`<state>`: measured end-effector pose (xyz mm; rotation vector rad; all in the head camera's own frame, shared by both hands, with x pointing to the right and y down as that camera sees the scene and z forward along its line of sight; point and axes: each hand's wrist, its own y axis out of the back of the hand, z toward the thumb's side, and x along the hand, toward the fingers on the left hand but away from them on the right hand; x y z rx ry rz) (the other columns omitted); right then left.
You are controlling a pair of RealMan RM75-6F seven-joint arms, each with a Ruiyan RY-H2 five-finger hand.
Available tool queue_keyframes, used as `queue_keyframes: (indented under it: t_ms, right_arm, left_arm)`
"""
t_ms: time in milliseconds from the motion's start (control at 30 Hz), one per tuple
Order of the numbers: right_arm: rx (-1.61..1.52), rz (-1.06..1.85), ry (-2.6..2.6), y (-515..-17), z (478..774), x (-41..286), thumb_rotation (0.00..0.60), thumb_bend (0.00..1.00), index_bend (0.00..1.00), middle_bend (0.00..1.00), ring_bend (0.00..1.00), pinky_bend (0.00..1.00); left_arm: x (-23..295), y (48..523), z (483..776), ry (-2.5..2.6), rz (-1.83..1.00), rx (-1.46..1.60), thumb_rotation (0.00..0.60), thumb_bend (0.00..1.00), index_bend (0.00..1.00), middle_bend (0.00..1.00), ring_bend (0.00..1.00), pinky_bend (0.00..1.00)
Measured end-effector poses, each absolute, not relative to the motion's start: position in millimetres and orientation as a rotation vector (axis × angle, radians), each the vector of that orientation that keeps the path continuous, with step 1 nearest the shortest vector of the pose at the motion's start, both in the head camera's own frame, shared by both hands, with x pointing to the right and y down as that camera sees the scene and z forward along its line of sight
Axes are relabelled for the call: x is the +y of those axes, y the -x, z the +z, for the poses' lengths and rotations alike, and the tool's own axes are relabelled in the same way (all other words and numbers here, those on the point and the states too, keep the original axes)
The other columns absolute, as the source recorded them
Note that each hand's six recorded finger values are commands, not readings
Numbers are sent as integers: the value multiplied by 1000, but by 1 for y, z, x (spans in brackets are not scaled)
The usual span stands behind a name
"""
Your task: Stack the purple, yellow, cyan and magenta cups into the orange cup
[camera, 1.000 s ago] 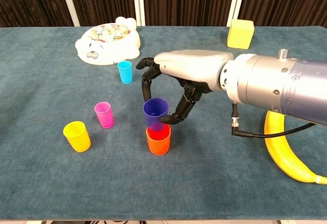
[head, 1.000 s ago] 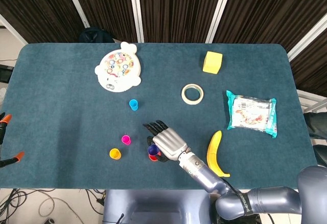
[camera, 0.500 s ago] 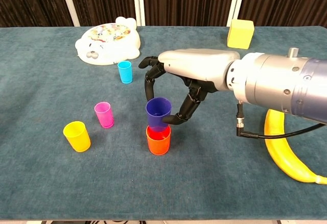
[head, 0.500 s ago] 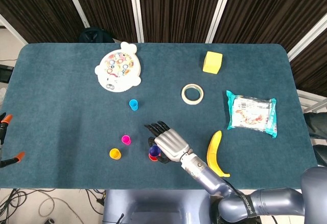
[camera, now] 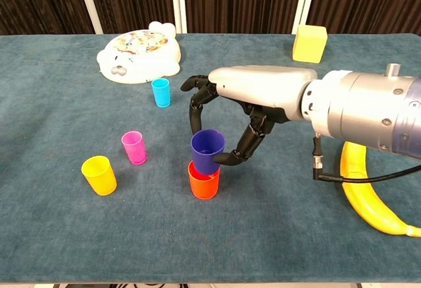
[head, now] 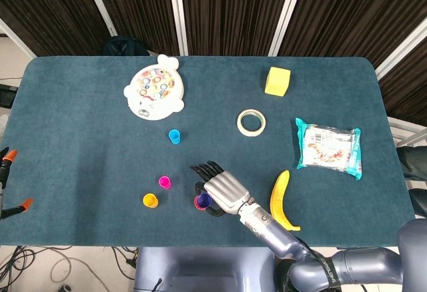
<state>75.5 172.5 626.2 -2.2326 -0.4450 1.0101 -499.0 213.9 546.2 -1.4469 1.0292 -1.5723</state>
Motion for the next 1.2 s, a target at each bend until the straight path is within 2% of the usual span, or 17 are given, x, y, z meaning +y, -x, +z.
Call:
queue_keyframes:
  t_ms: [900,1200]
  right_arm:
    - [-410,1025,2233,-75,635,178,600,405,498,0,16,11]
    - [-393,1052,2233,-77,643,181,600,405,269,0,16,11]
  left_arm:
    - [214,499,547,1446,-1574,1029,600,0,0,0,0,50]
    - [214,500,546,1443,-1575,1032,600,0,0,0,0,50]
